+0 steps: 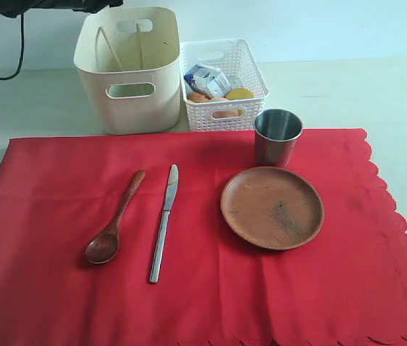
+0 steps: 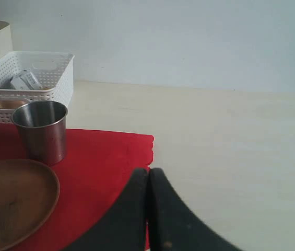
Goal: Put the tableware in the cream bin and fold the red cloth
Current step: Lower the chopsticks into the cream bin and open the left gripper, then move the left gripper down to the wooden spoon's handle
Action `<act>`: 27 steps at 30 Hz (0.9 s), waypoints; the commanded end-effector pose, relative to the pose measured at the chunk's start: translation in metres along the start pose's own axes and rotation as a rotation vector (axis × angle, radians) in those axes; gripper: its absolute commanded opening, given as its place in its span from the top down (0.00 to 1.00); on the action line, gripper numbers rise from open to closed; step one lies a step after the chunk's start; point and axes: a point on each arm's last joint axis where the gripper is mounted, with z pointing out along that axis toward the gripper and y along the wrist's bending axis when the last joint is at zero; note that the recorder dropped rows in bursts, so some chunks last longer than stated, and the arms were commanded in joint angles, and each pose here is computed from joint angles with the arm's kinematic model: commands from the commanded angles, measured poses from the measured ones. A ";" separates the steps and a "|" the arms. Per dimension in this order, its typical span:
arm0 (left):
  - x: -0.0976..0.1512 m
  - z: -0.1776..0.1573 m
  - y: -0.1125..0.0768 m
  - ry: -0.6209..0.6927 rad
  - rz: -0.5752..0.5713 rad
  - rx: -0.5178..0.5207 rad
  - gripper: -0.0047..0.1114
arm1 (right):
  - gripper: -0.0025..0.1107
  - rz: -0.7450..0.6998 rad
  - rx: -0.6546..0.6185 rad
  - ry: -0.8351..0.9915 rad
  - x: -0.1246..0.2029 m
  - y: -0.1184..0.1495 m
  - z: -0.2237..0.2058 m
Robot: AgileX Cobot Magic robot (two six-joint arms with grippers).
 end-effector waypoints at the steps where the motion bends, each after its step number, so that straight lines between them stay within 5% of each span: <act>1: -0.036 -0.028 -0.004 -0.054 0.012 0.017 0.52 | 0.98 0.001 0.004 -0.003 0.001 0.000 0.000; 13: -0.076 -0.101 -0.005 0.147 0.079 0.113 0.52 | 0.98 0.001 0.004 -0.003 0.001 0.000 0.000; 27: -0.050 -0.169 -0.002 0.606 0.083 0.202 0.52 | 0.98 0.001 0.004 -0.003 0.001 0.000 0.000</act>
